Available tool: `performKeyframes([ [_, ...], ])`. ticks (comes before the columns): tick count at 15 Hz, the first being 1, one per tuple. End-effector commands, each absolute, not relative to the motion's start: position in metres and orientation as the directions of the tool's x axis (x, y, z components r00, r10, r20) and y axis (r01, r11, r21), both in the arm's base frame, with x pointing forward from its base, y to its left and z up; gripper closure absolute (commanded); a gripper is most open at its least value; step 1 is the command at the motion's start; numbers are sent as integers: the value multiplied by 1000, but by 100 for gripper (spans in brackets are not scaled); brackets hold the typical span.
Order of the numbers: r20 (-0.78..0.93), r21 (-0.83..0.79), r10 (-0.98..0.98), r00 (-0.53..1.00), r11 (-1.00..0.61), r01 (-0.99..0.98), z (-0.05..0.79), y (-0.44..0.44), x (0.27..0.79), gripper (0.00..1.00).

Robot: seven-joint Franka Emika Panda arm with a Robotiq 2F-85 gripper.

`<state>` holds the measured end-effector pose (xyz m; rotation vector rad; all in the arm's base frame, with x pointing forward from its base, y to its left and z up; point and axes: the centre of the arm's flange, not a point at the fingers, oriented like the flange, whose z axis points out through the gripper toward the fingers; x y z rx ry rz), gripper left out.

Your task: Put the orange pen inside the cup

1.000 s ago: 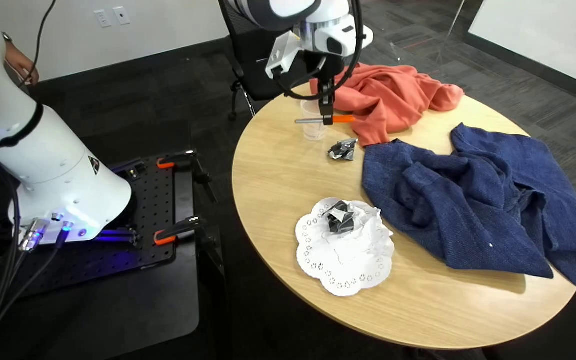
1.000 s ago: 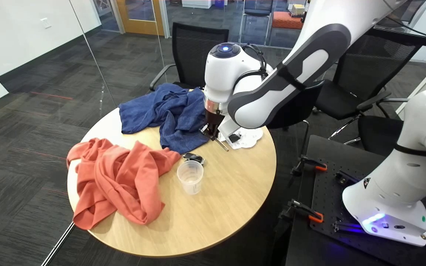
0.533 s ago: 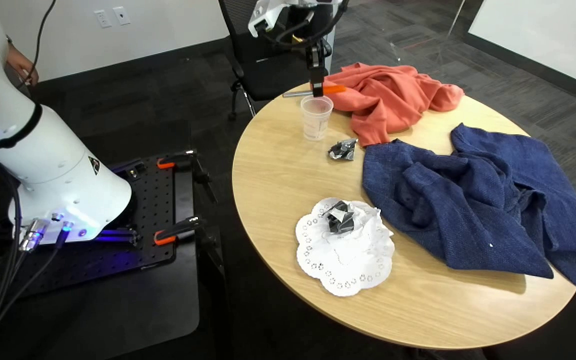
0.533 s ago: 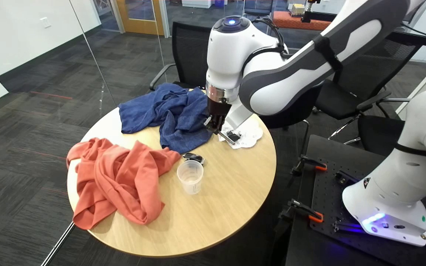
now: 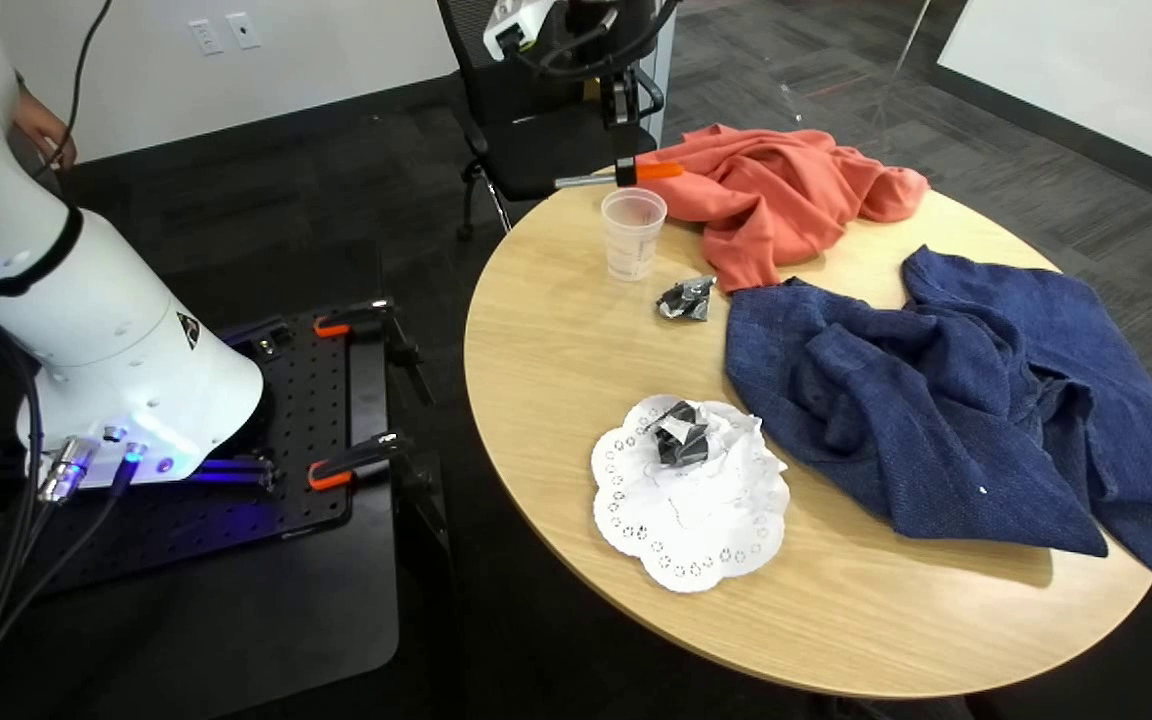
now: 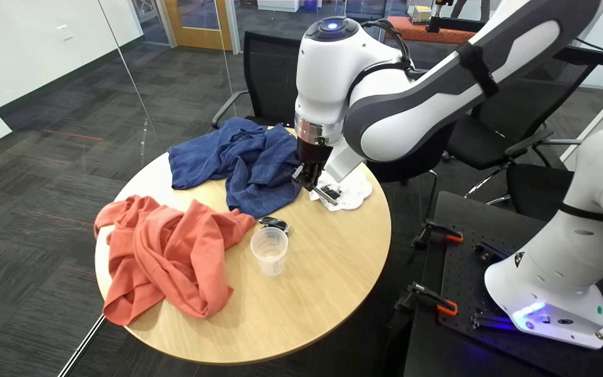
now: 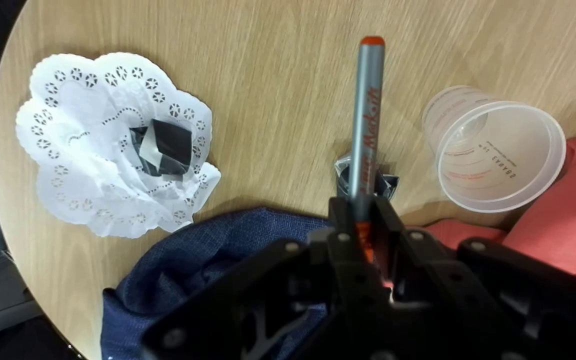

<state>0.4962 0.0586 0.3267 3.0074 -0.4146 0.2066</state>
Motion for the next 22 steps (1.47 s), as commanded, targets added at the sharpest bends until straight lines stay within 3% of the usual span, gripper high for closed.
performKeyframes([
  [1, 162, 78, -243, 956, -963, -258, 326, 57, 497, 96],
  [10, 295, 47, 62, 954, -998, 50, 321, 44, 505, 96],
  [22, 536, -26, 386, 751, -881, 472, 314, 86, 491, 96],
])
